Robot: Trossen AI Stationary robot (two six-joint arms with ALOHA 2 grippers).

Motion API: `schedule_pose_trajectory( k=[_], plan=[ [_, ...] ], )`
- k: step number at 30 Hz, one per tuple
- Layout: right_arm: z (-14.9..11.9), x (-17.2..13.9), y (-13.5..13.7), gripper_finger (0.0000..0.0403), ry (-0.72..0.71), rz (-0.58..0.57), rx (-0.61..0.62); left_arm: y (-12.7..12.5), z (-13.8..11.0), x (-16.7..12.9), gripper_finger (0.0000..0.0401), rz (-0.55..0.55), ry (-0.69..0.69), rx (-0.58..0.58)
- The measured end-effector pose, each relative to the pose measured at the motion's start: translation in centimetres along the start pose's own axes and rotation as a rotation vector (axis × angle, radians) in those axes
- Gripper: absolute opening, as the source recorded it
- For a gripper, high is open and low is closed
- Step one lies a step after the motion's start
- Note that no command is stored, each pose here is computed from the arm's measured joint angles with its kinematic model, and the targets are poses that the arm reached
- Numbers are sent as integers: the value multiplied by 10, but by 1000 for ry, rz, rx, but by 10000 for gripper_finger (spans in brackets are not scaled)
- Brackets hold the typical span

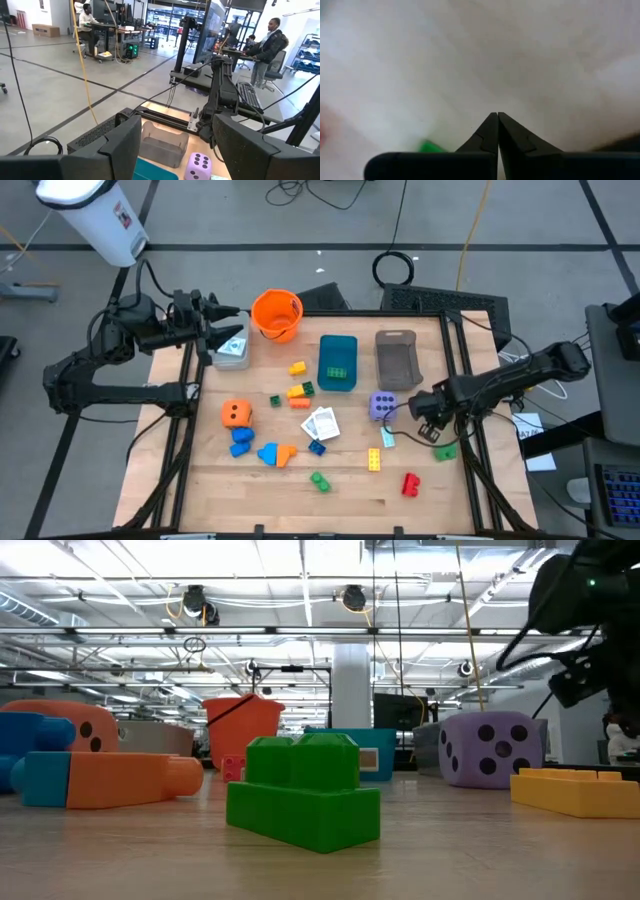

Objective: Pick & Place Toys
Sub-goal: Put the green game piece into the blue bin

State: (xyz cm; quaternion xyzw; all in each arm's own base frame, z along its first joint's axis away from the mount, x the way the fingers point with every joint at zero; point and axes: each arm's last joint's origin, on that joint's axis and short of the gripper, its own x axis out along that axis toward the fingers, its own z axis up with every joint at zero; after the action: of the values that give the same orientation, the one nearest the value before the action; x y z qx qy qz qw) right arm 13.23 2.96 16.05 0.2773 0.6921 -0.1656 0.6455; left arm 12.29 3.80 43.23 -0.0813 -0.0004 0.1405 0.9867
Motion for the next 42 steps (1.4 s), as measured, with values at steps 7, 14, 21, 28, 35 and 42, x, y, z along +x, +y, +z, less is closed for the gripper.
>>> schedule_pose_trajectory(
  k=[7,14,21,28,35,42],
  plan=[
    [8,-33,10,1,-212,245,-2,0,0,0,251,0,0,0],
    [-2,-98,23,1,-433,490,-232,0,0,0,251,0,0,0],
    [-31,-147,43,0,-377,395,-438,0,0,0,251,0,0,0],
    [-53,-145,75,0,-252,120,-730,0,3,0,251,-6,-33,-38],
    [-69,-117,87,6,-118,67,-881,-2,10,-1,251,-22,-101,-113],
    [-69,-93,82,39,-104,110,-798,-1,8,6,251,-24,-84,-162]
  ],
)
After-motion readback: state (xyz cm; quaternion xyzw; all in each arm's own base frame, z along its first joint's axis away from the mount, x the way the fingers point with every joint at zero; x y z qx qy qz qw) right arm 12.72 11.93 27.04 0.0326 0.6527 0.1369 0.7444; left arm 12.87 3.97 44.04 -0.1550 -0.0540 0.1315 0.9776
